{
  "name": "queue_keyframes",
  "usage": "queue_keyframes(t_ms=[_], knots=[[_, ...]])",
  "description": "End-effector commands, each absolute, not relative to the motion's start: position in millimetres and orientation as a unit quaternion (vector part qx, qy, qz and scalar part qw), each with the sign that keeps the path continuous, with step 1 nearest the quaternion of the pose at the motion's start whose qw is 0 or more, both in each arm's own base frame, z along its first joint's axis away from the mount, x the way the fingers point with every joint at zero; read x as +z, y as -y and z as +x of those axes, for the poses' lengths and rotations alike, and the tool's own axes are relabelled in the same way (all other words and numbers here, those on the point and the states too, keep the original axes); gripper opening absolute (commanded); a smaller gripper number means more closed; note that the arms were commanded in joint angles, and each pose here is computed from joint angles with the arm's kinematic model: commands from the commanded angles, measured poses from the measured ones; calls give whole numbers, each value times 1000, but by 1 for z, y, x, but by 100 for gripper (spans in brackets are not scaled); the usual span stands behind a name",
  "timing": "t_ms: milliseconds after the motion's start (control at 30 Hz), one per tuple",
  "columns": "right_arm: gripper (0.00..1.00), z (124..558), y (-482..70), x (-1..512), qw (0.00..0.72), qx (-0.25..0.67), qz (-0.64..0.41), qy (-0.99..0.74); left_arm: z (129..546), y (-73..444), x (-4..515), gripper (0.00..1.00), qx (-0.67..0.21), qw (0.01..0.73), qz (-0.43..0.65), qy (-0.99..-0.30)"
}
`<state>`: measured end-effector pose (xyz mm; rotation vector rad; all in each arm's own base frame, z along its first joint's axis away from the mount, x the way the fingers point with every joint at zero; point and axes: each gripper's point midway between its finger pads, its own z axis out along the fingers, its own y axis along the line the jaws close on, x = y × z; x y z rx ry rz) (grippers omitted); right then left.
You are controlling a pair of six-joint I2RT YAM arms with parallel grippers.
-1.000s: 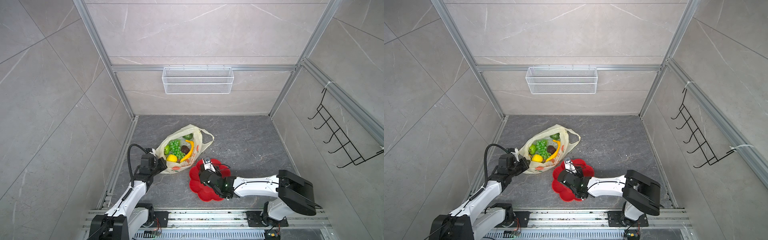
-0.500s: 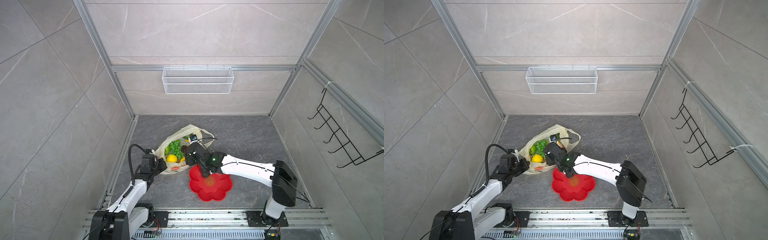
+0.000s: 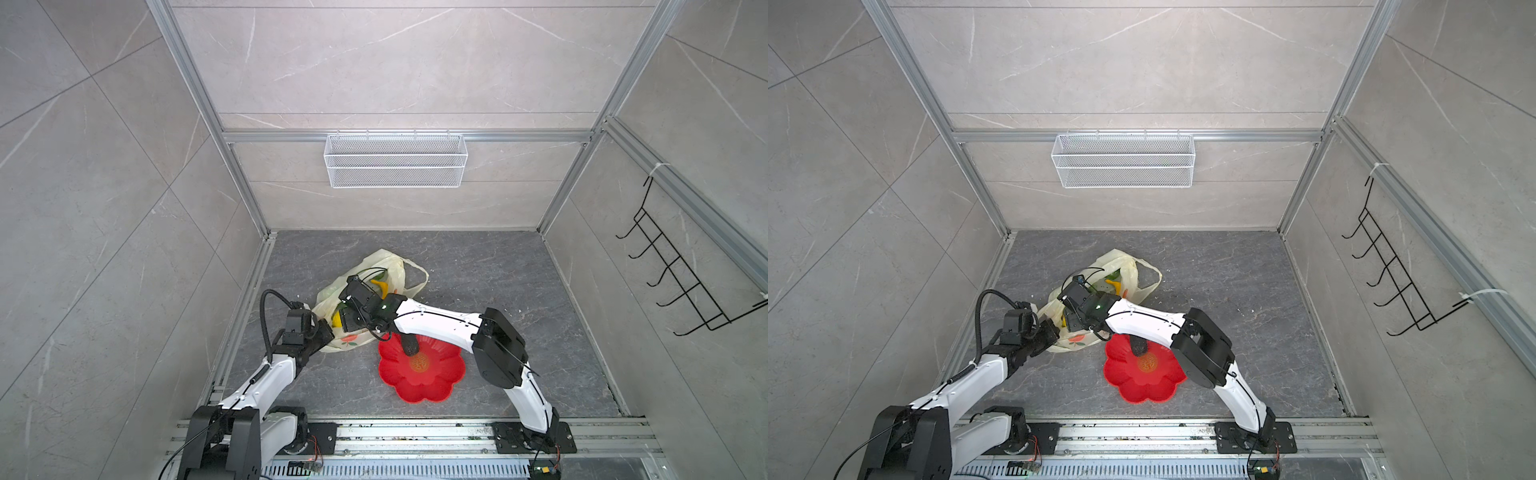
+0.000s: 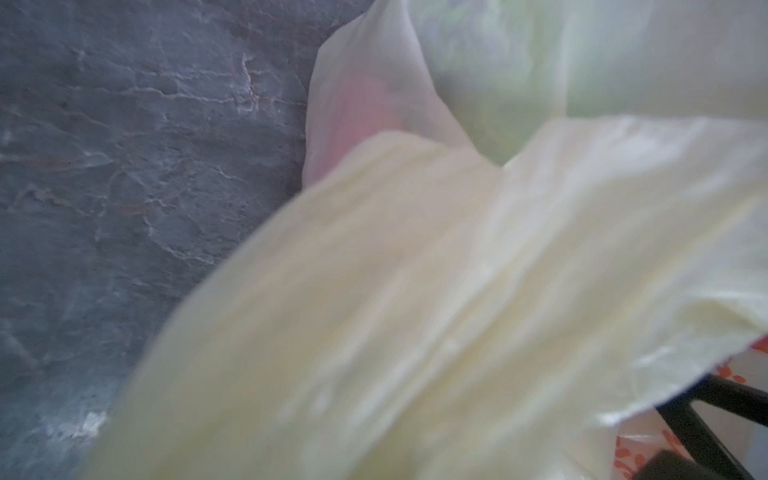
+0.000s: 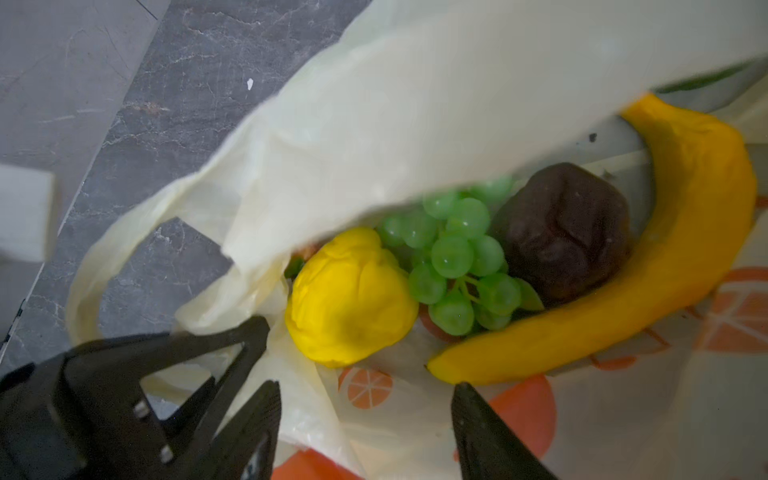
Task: Take the fake fruits out of the plastic bag
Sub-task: 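Reach the right gripper into the bag toward the yellow bumpy fruit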
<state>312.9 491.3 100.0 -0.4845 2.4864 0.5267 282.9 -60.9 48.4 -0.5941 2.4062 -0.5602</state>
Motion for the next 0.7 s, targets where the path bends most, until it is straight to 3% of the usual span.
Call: queue_keyframes(t_ms=[0, 667], knots=[[69, 313, -497, 88, 255, 185, -164, -935, 290, 70, 51, 0, -240, 296, -225, -897], [73, 322, -513, 53, 193, 181, -34, -964, 282, 68, 47, 0, -245, 302, -243, -889]])
